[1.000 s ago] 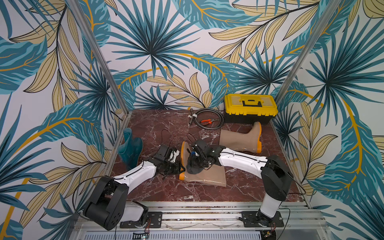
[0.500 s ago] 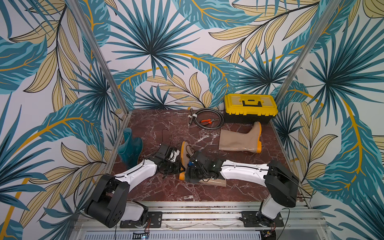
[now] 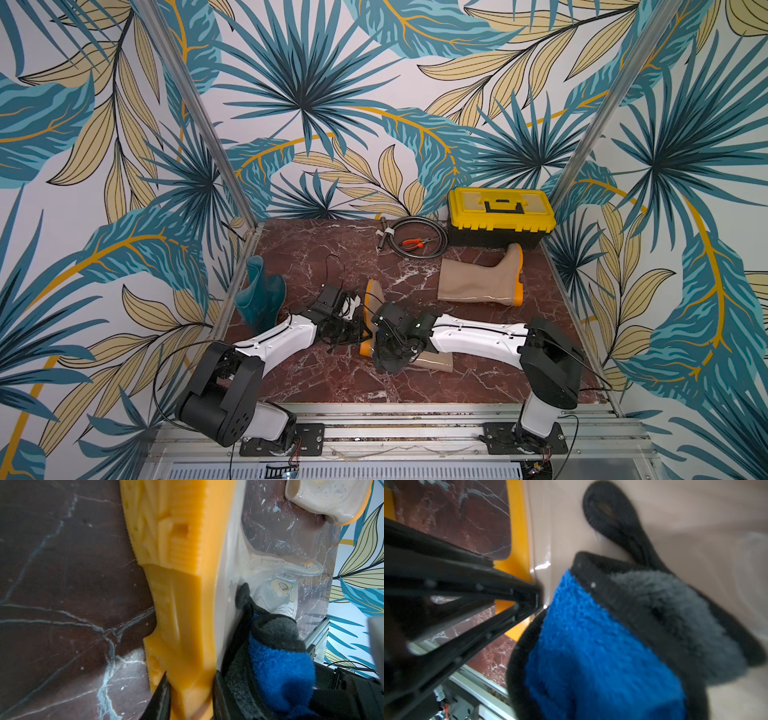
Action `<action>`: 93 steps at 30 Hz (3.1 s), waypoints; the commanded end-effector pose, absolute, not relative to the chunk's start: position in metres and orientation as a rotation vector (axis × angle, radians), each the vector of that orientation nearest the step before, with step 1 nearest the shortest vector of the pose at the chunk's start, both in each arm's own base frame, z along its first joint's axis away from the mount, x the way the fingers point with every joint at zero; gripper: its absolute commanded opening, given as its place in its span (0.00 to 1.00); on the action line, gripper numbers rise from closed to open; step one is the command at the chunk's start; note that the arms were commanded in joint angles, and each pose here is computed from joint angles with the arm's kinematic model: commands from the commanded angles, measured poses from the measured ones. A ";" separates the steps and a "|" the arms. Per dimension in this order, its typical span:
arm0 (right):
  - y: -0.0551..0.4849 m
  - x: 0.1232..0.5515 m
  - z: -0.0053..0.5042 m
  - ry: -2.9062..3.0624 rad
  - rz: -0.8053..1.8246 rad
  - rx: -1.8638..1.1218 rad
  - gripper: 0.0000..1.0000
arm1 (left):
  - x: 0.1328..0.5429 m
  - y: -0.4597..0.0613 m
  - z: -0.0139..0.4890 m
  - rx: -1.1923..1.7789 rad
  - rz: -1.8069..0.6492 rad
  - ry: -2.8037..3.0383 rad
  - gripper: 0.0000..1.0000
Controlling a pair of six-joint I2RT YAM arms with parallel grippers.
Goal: Wipe the rubber boots with a cloth
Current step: Wipe the dirt off the rubber boot, then move the rubber boot to the center of the board, then place the cleaning item at the center of the board, then adjust the rubber boot at the center of the board.
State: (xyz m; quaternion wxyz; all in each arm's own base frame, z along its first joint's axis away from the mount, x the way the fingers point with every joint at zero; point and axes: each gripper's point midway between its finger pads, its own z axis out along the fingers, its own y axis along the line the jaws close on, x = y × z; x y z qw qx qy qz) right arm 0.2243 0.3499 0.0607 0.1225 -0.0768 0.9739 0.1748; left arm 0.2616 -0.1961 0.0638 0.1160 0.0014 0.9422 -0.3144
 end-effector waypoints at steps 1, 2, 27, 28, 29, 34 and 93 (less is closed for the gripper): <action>0.298 0.222 0.038 2.924 0.364 -0.190 0.00 | 0.271 -0.187 0.059 -0.024 -0.870 2.739 0.00; 0.271 0.219 0.030 2.960 0.314 -0.129 0.00 | 0.270 -0.185 0.058 -0.031 -0.870 2.743 0.00; 0.257 0.293 0.067 2.804 0.509 0.093 0.00 | 0.272 -0.172 0.052 -0.135 -0.826 2.786 0.00; 0.233 0.293 0.063 2.808 0.485 0.166 0.00 | 0.272 -0.172 0.052 -0.132 -0.827 2.787 0.00; 0.212 0.291 0.059 2.811 0.461 0.223 0.00 | 0.274 -0.172 0.054 -0.128 -0.826 2.784 0.00; 0.120 0.275 0.055 2.779 0.451 0.522 0.00 | 0.286 -0.173 0.060 -0.095 -0.787 2.787 0.00; 0.024 0.218 0.135 2.529 0.259 0.641 0.73 | 0.208 -0.392 0.038 1.766 0.181 2.009 0.75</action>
